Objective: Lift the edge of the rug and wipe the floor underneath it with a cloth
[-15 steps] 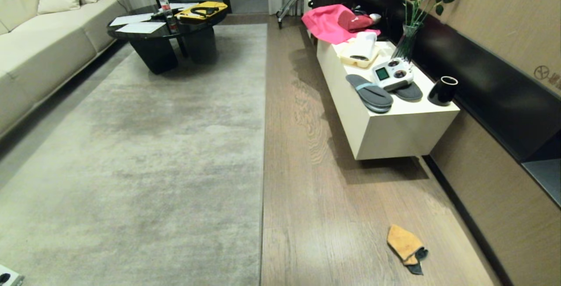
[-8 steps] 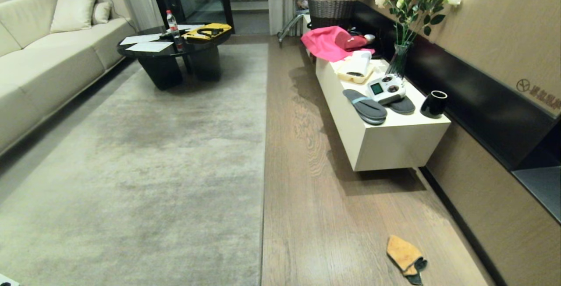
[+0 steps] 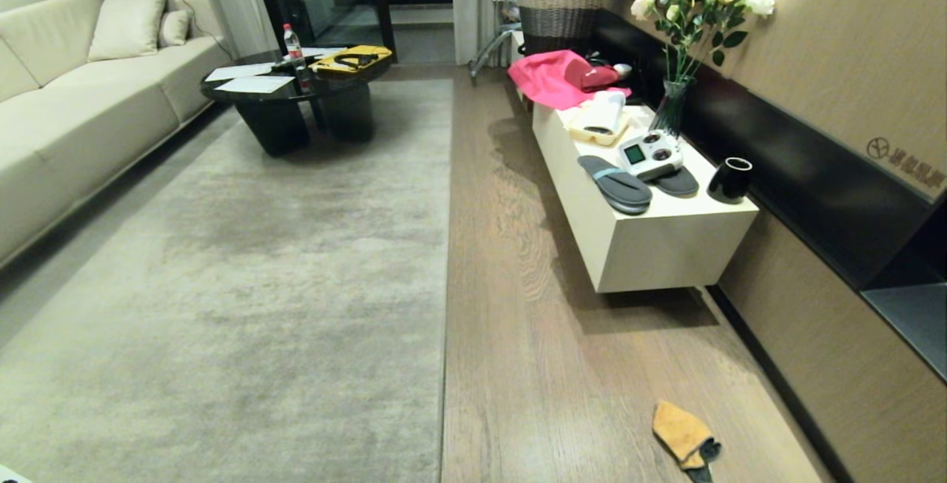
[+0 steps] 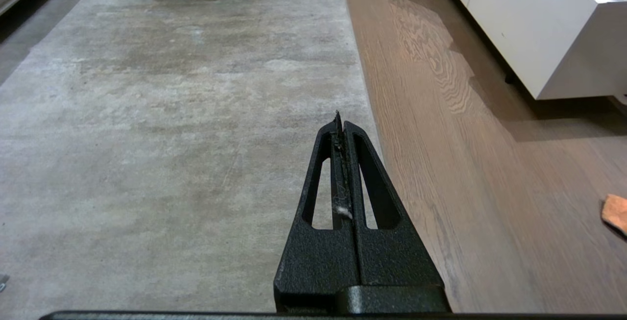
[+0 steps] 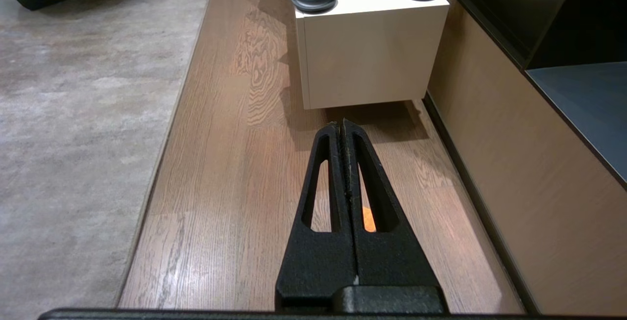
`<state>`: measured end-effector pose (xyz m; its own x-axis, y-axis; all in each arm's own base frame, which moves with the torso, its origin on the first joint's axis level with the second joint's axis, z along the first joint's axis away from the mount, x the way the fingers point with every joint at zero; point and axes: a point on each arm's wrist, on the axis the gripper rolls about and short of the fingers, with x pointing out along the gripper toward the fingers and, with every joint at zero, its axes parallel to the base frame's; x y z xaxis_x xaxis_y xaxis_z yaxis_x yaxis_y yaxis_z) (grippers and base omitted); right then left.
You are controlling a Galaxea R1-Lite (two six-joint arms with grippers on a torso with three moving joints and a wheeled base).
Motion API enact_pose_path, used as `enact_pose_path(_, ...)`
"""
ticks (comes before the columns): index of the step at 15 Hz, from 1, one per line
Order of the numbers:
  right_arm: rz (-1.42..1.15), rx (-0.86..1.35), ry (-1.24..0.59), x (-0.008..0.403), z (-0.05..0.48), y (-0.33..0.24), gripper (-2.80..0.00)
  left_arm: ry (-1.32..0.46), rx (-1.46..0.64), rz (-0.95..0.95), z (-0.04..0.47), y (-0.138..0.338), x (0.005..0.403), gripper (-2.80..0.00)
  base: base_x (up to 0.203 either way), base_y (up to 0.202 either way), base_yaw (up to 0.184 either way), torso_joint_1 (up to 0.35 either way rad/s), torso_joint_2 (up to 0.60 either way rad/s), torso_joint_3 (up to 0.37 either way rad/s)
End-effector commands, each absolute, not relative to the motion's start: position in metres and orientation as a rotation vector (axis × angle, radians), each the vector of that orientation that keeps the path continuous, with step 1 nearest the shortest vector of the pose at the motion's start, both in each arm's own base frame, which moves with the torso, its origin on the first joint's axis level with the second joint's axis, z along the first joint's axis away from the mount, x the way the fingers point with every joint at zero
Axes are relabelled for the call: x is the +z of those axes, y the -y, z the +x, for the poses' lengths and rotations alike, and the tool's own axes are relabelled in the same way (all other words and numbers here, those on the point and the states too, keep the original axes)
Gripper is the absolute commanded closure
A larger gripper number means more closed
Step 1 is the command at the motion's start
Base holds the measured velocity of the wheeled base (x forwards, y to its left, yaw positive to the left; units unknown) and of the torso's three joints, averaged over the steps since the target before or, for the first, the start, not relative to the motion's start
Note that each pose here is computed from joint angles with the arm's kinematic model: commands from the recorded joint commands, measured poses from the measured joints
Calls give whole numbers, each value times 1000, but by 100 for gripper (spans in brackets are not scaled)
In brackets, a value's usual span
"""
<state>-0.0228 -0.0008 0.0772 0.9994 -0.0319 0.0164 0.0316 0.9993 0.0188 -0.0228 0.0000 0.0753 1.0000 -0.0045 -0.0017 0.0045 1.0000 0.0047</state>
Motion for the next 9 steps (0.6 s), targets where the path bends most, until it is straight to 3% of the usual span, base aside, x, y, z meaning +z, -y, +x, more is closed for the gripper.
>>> enact_pose_path(1,19,-32,16,77,-23,1,0,-1,-6,5,-23,0,75,0,0,0,0,0,0,0)
enact_pose_path(9,19,-32,16,77,-23,1,0,-2,-5,5,-23,0,75,0,0,0,0,0,0,0)
